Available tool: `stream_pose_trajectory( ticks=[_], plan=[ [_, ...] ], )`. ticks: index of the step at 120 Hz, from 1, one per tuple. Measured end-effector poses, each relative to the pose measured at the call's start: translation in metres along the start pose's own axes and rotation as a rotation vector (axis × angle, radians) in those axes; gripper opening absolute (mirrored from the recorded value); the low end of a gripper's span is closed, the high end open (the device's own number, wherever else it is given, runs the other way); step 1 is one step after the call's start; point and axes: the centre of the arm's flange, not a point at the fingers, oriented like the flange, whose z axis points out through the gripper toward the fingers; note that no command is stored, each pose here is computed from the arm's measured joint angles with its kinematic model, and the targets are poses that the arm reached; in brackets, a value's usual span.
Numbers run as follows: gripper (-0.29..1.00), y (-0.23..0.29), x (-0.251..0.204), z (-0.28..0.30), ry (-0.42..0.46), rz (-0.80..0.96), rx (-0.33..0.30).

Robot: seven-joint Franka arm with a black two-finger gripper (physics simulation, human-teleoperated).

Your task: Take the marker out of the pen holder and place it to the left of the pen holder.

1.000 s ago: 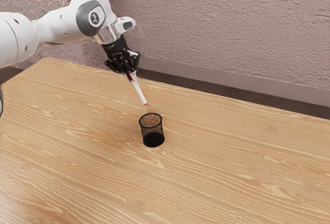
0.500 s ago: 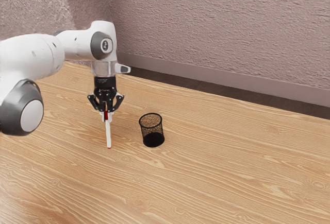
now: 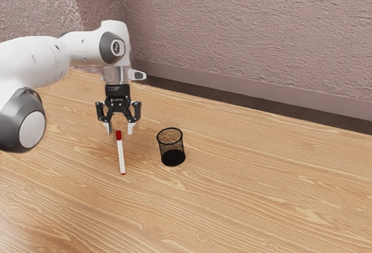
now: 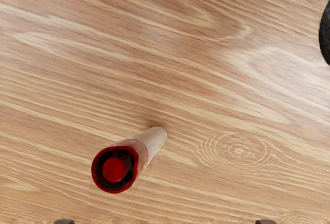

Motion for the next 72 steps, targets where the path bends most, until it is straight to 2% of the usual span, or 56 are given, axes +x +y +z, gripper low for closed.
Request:
stream_pose_trajectory(
  ticks=[12, 25, 36, 60, 72],
  plan=[
    [0.54, -0.003, -0.035, -0.057, 0.094, 0.014, -0.032],
    [0.61, -0.009, -0.086, -0.128, 0.249, 0.037, -0.052],
    [0.64, -0.003, -0.123, -0.165, 0.352, 0.073, -0.072],
    [0.68, -0.005, -0.136, -0.183, 0.427, 0.082, -0.074],
    [0.69, -0.01, -0.146, -0.195, 0.461, 0.086, -0.055]
  ],
)
